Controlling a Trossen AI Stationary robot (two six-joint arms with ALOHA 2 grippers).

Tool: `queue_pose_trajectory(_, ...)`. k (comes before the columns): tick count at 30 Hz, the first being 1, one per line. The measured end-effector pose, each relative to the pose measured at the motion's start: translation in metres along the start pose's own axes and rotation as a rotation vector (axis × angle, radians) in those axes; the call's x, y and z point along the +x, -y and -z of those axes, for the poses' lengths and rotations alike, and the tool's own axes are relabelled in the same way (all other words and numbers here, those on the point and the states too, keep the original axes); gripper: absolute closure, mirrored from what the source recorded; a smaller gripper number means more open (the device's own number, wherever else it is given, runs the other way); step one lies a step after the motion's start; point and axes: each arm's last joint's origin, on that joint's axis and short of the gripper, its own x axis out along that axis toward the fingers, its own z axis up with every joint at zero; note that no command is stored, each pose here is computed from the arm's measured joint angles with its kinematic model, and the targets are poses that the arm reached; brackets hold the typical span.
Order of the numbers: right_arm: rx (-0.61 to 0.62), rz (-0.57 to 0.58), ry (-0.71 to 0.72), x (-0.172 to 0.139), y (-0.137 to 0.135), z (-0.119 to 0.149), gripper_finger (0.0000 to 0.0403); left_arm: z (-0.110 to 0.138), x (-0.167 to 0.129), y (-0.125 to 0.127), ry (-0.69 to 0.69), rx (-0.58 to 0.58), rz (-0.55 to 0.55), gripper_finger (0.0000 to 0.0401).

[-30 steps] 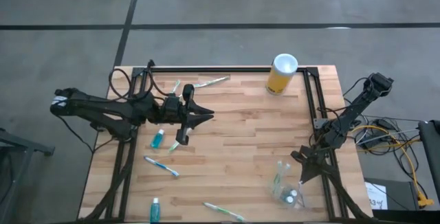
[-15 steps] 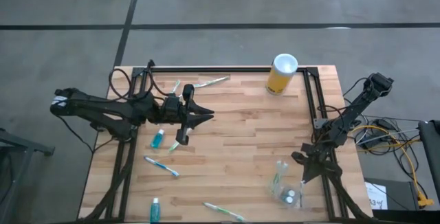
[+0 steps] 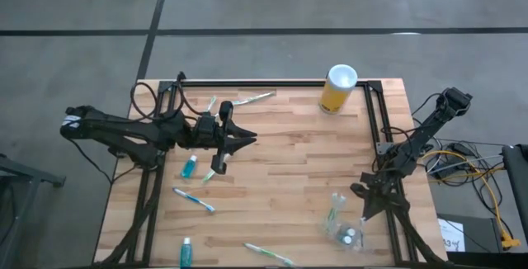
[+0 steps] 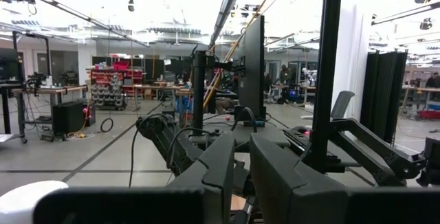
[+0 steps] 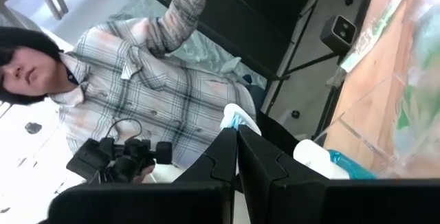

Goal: Pick & Place toothbrushing station
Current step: Put the top blue toothbrush into the transparent organizer

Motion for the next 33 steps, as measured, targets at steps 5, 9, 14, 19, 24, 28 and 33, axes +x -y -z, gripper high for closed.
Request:
queue_pose_trajectory(5,0.086,0.035,-0.038,0.000,0.004,0.003,0.0394,0.000,0.000,0.000,0.000,-0.001,0.000,0.0348)
queue_pose_trajectory(9,0.097,0.061,-0.085,0.000,0.007,0.006,0.0394,0.000,0.000,0.000,0.000,-0.002,0.000,0.0348)
queue_pose_trajectory(14,0.073,0.059,-0.089,0.000,0.007,0.006,0.0394,0.000,0.000,0.000,0.000,-0.003,0.000,0.0348)
queue_pose_trajectory(19,0.052,0.058,-0.090,0.000,0.007,0.006,0.0394,0.000,0.000,0.000,-0.001,-0.002,0.000,0.0348)
queue_pose_trajectory(24,0.049,0.057,-0.092,0.000,0.007,0.006,0.0394,0.005,-0.001,0.000,-0.015,-0.002,-0.001,0.0348)
queue_pose_trajectory(28,0.029,0.057,-0.092,0.000,0.007,0.006,0.0394,0.009,-0.002,0.000,-0.028,-0.001,-0.001,0.0348)
queue_pose_trajectory(33,-0.006,0.065,-0.097,-0.001,0.008,0.007,0.0394,0.020,-0.005,-0.001,-0.065,0.001,-0.002,0.0348)
